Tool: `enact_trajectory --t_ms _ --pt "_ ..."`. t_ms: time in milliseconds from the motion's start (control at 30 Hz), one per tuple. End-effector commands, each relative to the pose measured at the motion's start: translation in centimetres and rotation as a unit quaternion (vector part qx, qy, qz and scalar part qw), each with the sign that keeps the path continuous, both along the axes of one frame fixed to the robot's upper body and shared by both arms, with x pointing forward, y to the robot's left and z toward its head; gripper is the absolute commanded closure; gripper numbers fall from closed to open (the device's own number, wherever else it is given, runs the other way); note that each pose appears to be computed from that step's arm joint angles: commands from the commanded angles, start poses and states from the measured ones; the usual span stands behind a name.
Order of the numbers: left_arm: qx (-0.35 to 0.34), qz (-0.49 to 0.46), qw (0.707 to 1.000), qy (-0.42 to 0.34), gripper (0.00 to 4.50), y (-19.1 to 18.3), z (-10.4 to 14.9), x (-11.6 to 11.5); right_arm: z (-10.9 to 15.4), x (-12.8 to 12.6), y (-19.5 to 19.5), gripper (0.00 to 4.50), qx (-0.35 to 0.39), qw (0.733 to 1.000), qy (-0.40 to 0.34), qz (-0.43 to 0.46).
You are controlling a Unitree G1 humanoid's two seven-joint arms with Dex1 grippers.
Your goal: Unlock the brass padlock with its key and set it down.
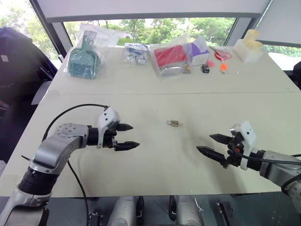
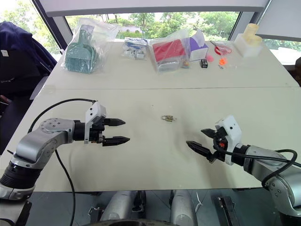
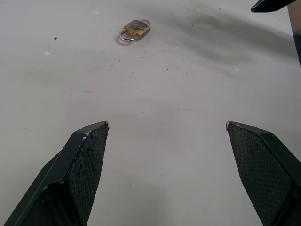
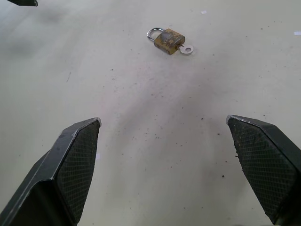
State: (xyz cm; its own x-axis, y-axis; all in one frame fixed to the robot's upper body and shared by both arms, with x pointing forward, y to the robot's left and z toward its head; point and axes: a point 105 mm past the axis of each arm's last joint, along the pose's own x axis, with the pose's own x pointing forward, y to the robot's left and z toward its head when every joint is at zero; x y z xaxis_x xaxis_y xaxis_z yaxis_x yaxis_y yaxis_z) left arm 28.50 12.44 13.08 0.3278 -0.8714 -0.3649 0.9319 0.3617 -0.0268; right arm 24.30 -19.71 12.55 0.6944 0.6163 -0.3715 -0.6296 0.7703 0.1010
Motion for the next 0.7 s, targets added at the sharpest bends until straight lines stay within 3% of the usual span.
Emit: enact_trajectory --t_ms 33,700 --pt "-0.013 0.000 1.000 -0.020 0.32 0.31 1.24 -0.16 0.49 -0.13 0.51 0.05 0.000 1.000 -0.016 0.011" --pt "0.000 0.011 1.000 -0.025 0.32 0.67 1.11 0.11 0.16 0.66 1.38 0.05 0.011 1.000 -0.021 0.007"
